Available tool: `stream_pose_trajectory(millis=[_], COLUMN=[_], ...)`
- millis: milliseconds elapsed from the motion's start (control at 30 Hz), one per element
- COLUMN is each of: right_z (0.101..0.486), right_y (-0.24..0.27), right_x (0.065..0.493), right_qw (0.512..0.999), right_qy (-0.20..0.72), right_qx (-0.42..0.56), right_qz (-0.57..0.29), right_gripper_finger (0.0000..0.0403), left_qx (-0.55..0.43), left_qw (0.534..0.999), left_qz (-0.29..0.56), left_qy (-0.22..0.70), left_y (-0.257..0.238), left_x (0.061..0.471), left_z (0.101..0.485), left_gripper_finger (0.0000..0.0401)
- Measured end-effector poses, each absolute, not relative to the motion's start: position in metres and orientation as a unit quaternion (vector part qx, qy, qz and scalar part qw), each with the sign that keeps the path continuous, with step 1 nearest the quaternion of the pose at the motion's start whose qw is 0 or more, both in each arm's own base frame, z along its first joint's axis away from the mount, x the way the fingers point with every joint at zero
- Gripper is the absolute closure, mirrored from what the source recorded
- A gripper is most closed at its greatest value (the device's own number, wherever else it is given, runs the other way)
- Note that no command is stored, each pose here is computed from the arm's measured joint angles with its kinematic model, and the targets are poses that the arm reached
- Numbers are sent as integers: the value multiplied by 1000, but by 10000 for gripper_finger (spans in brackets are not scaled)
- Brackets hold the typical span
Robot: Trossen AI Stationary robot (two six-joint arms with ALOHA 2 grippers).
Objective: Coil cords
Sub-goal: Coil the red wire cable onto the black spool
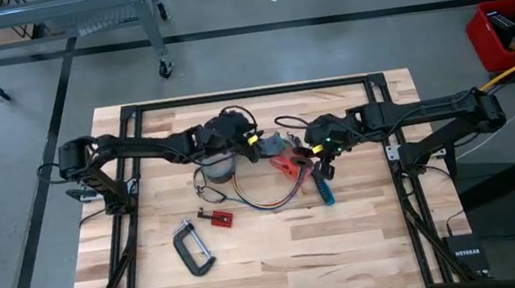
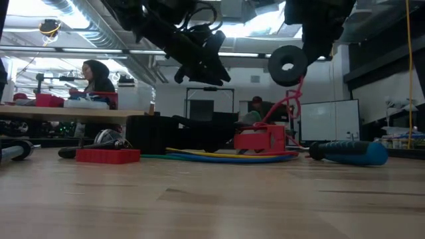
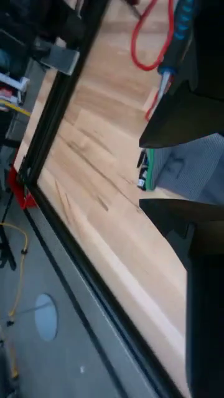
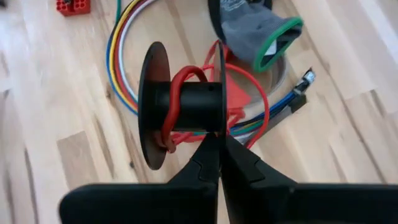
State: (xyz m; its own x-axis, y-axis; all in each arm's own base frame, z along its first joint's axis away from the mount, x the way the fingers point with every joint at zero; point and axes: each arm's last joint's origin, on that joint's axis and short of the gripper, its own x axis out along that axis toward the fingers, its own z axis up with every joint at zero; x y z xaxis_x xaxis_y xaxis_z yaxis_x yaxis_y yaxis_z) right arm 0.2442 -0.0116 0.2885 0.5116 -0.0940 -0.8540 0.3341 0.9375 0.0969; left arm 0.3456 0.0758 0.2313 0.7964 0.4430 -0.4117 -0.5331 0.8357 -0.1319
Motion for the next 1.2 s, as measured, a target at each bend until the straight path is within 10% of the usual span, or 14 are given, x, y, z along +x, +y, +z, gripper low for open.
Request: stream_pose_trajectory(millis=[400, 1200], right_z=[313, 429], right_y=[-12, -12], right_x=[253, 248], right_qw=[893, 966], right_qy=[420, 242], right_qx=[121, 52], right_qz=[-107, -75], right_gripper_finger=[398, 398], left_qx=[-194, -75], left_qw=[935, 986], left_qz=[101, 13], left_qy=[281, 145], left_y=[45, 6], left_x=[344, 360], left_z=[218, 245], left_gripper_finger=[295, 305])
